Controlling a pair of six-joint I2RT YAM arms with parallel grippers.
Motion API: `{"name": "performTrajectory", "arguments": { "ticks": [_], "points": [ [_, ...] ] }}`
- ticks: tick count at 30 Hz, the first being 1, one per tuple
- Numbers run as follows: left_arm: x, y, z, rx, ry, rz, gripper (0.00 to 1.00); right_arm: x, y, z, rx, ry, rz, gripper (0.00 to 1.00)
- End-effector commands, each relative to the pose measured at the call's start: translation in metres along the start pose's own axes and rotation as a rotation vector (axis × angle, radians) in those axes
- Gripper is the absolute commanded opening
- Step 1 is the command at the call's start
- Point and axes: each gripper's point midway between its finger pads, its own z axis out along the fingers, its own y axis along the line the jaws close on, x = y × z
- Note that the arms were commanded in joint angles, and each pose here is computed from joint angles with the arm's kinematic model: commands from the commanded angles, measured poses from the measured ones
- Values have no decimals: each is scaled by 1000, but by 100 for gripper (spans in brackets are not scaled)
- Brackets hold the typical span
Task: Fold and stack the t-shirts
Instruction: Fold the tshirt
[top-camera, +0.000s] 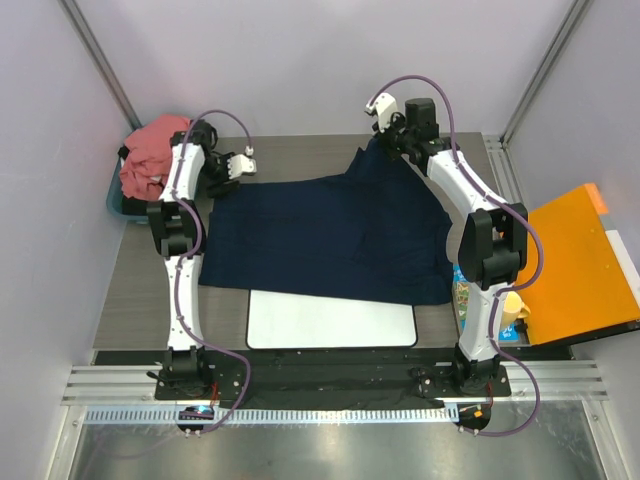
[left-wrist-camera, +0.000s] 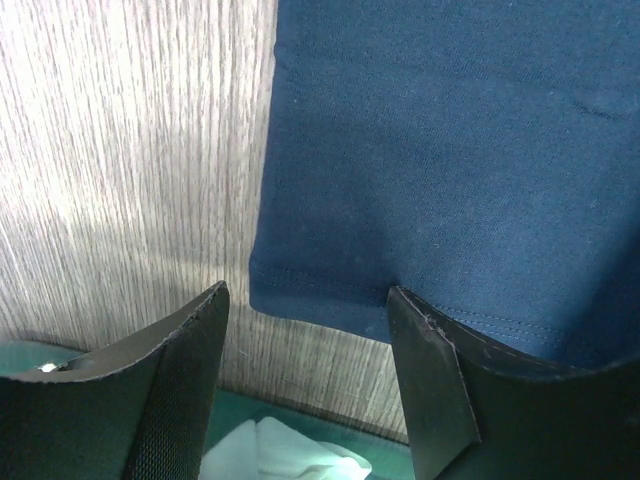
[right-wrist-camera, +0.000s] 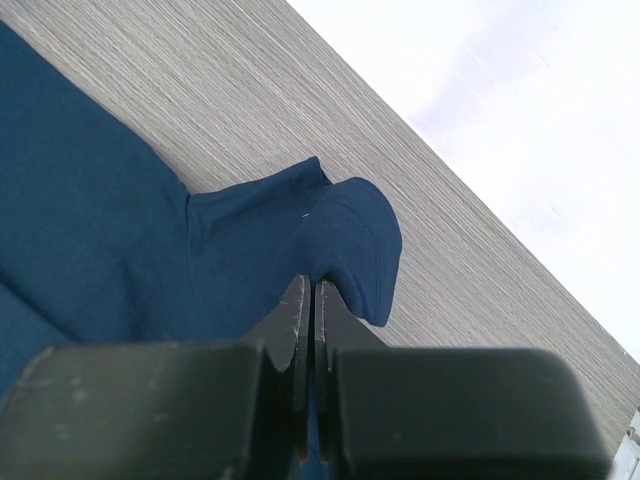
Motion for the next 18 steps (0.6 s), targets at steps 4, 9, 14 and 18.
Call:
{"name": "performTrajectory", "arguments": {
  "ticks": [4, 9, 14, 18],
  "points": [
    [36, -34, 42, 151, 89, 21, 66, -33, -8, -16, 39, -55, -43, 1],
    [37, -55, 47, 248, 102, 73, 66, -34, -10, -19, 49, -51, -44, 1],
    [34, -73, 44, 331, 111, 128, 62, -36, -9, -22, 44, -49, -45, 1],
    [28, -84, 44, 378, 110, 144, 58, -38, -7, -22, 41, -48, -46, 1]
  ]
}}
